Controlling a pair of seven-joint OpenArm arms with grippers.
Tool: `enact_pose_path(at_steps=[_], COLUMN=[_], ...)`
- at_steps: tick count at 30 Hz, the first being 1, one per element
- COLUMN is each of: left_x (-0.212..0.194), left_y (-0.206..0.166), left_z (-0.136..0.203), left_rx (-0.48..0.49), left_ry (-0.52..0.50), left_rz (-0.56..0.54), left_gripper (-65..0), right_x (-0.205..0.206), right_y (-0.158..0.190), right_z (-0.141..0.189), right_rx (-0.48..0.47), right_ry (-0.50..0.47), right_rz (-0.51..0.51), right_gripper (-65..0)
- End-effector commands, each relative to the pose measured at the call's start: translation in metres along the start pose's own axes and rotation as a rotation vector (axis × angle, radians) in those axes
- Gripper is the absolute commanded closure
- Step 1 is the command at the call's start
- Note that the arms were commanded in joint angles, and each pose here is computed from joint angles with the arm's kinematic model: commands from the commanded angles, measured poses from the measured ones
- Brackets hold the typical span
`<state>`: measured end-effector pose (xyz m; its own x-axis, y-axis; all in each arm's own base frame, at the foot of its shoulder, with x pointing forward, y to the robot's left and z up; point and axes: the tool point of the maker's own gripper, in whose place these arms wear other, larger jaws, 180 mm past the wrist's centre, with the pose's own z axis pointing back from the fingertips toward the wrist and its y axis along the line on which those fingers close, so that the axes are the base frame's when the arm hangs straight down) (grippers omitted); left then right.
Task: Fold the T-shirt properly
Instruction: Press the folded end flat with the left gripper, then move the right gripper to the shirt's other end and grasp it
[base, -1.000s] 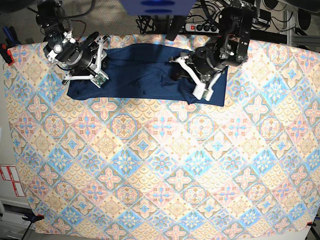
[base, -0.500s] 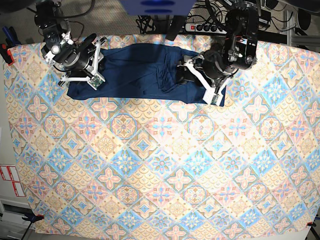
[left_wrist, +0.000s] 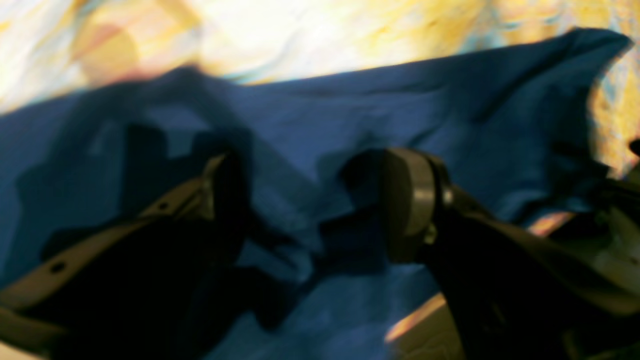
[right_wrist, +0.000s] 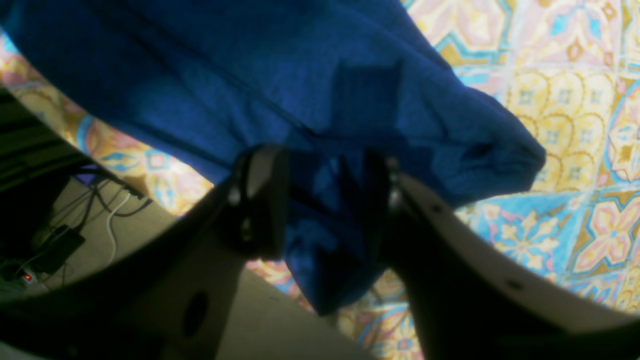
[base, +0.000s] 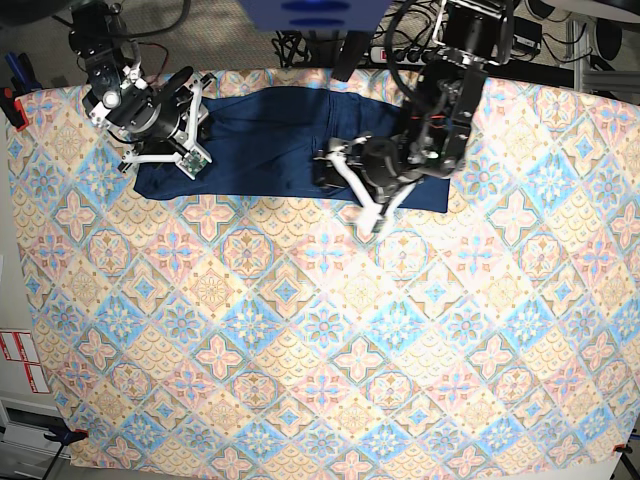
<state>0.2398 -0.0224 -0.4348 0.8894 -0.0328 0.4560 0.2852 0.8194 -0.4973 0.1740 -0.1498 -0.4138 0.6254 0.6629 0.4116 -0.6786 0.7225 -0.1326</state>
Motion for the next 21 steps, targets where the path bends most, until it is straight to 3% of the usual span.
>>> enact_pose_path(at_steps=[1, 5, 10, 17, 21], left_x=[0.011, 0.022, 0.027, 0.021, 0.022], left_y=[-0.016, -0.036, -0.033, -0.004, 0.023], left_z=[-0.001, -0.006, -0.003, 0.044, 0.070], left_rx=[-0.040, -0.080, -0.078, 0.005, 0.075], left_ry=[-0.030, -0.060, -0.087, -0.130, -0.175], left_rz=[-0.014, -0.018, -0.016, -0.123, -0.078], left_gripper=[-39.4, -39.4, -39.3, -39.3, -39.3], right_x=[0.007, 0.006, 0.004, -0.020, -0.041], right_y=[-0.005, -0.004, -0.010, -0.077, -0.100], right_z=[0.004, 0.004, 0.005, 0.026, 0.031], right_rx=[-0.014, -0.013, -0.027, -0.204, -0.237], right_ry=[-0.025, -0.024, -0.020, 0.008, 0.042], right_rz=[0.008, 0.008, -0.003, -0.128, -0.229], right_gripper=[-23.2, -23.2, -23.2, -23.5, -23.3])
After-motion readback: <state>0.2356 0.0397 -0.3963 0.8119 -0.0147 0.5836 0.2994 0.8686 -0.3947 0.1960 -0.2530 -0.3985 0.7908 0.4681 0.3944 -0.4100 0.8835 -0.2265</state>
